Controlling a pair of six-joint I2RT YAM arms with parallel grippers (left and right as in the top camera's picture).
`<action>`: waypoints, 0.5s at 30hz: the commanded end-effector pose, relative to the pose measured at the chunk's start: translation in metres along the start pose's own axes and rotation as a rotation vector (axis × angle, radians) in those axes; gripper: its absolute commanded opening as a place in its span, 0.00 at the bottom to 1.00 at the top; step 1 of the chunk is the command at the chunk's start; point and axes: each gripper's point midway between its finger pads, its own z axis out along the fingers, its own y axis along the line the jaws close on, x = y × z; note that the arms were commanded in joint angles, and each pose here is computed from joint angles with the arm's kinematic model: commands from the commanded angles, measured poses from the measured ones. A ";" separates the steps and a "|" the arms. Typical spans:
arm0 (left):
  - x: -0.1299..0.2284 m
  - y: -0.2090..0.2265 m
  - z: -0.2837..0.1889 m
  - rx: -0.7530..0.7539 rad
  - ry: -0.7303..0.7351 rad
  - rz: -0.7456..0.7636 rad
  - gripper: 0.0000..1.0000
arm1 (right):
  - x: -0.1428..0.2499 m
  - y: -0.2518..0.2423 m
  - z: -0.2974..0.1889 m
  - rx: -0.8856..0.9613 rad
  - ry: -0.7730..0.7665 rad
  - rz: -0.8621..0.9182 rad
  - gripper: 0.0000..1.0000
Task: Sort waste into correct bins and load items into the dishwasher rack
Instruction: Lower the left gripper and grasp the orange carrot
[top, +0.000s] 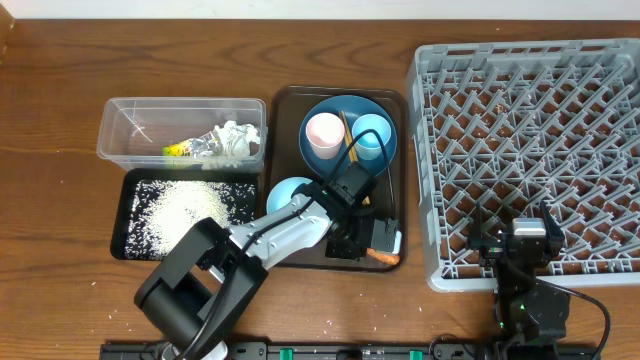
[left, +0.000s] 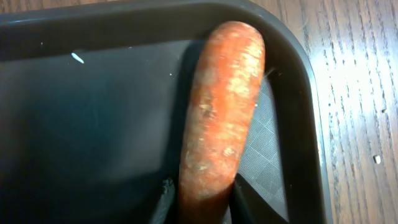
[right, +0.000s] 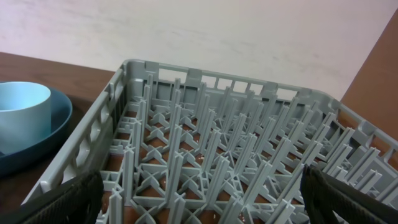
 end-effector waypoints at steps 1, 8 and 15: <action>-0.007 0.001 -0.008 -0.017 -0.021 0.014 0.27 | 0.002 -0.007 0.000 0.036 0.009 -0.003 0.99; -0.030 0.009 -0.042 -0.102 -0.091 -0.049 0.21 | 0.002 -0.007 0.000 0.035 0.009 -0.003 0.99; -0.053 0.015 -0.088 -0.214 -0.180 -0.116 0.20 | 0.002 -0.007 0.000 0.035 0.009 -0.003 0.99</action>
